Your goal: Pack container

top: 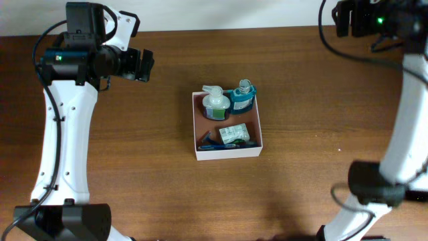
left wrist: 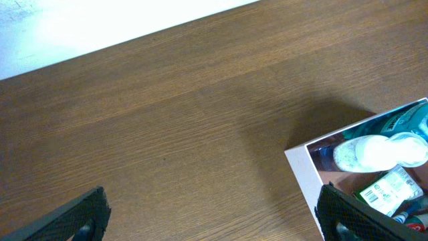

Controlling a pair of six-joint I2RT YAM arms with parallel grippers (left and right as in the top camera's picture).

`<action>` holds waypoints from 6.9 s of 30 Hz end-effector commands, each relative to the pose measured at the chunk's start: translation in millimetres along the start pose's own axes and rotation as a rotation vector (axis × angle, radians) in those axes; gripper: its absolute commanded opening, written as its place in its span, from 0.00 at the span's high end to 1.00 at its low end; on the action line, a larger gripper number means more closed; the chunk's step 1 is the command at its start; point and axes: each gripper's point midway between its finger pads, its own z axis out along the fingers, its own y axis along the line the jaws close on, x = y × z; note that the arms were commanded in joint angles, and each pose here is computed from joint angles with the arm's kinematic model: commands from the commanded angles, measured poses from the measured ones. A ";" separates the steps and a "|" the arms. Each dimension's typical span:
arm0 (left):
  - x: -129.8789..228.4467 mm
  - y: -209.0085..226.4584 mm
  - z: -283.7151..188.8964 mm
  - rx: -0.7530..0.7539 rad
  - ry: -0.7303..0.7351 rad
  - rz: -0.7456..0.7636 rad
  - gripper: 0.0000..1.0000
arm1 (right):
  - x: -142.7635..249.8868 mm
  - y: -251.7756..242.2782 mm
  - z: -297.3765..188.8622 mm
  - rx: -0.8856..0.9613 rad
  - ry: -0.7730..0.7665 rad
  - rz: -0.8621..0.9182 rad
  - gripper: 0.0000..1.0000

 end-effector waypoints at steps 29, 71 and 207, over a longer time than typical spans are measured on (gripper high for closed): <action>-3.9 -1.4 -6.1 0.009 -0.018 -0.009 0.01 | 74.3 63.0 -173.1 0.016 -0.226 -0.070 0.02; -3.9 -1.6 -6.0 0.010 -0.018 -0.009 0.01 | 235.9 90.6 -72.6 0.054 -0.813 -0.023 0.01; 23.3 -37.8 -298.9 -0.214 -0.565 0.058 0.01 | 321.2 93.7 -5.3 0.040 -0.574 0.076 0.01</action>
